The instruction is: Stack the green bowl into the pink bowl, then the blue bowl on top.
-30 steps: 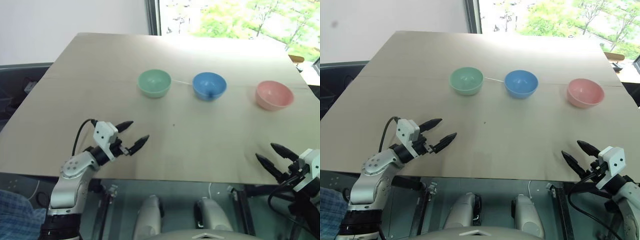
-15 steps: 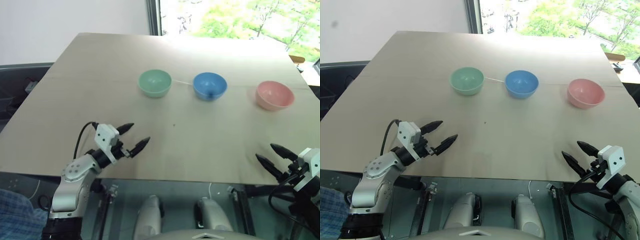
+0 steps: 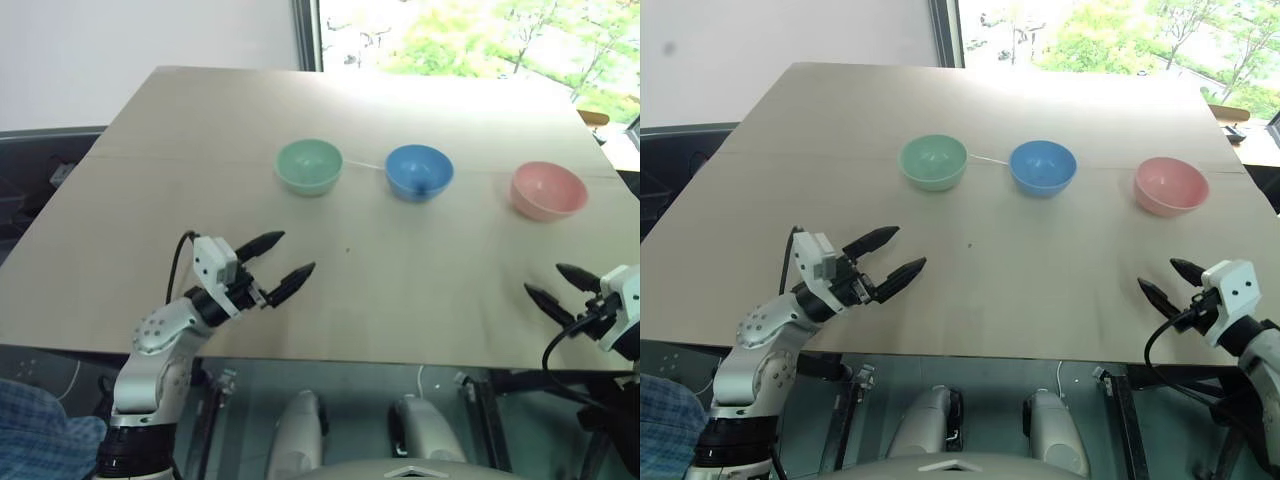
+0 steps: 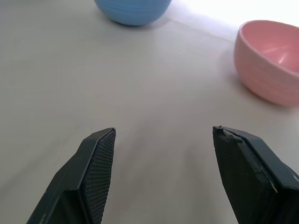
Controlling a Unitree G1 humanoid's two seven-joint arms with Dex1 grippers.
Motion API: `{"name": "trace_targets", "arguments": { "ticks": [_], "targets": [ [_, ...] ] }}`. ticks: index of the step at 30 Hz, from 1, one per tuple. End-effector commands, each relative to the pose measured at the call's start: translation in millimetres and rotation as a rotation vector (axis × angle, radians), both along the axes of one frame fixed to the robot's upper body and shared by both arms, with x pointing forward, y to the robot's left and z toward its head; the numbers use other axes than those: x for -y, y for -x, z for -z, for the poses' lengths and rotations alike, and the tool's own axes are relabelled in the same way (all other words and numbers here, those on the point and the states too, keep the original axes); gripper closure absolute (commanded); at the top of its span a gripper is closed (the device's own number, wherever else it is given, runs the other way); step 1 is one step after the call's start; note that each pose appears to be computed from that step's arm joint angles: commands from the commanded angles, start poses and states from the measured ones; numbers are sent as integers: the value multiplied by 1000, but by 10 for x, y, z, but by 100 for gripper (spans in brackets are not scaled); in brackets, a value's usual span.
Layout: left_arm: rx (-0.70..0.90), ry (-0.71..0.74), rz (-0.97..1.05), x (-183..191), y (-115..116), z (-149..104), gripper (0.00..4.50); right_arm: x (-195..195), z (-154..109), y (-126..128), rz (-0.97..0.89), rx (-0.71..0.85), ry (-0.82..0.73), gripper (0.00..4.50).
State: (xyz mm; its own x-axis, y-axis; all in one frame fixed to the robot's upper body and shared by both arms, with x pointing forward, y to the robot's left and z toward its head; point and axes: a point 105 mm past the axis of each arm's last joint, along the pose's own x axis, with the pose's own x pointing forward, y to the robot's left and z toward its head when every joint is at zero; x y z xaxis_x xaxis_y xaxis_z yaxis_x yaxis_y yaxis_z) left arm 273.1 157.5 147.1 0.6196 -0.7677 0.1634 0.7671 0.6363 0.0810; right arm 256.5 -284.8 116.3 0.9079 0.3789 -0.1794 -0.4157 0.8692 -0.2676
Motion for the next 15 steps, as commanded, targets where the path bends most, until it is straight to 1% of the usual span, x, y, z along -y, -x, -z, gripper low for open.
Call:
{"name": "trace_targets", "arguments": {
  "ticks": [1, 3, 5, 9, 12, 15],
  "targets": [
    [59, 46, 97, 127, 104, -211, 0, 171, -185, -144, 37, 36, 141, 98],
    [61, 59, 123, 171, 122, -249, 0, 279, -212, -243, 69, 21, 241, 98],
    [77, 68, 139, 214, 123, -303, 0, 374, -295, -357, 98, 49, 350, 98],
    [100, 81, 155, 274, 117, -398, 0, 455, -401, -545, 129, 51, 430, 98],
    [104, 88, 177, 327, 130, -420, 0, 423, -399, -702, 102, 25, 549, 98],
    [108, 89, 189, 363, 130, -427, 0, 373, -386, -842, 77, 11, 598, 98]
  ]
}}
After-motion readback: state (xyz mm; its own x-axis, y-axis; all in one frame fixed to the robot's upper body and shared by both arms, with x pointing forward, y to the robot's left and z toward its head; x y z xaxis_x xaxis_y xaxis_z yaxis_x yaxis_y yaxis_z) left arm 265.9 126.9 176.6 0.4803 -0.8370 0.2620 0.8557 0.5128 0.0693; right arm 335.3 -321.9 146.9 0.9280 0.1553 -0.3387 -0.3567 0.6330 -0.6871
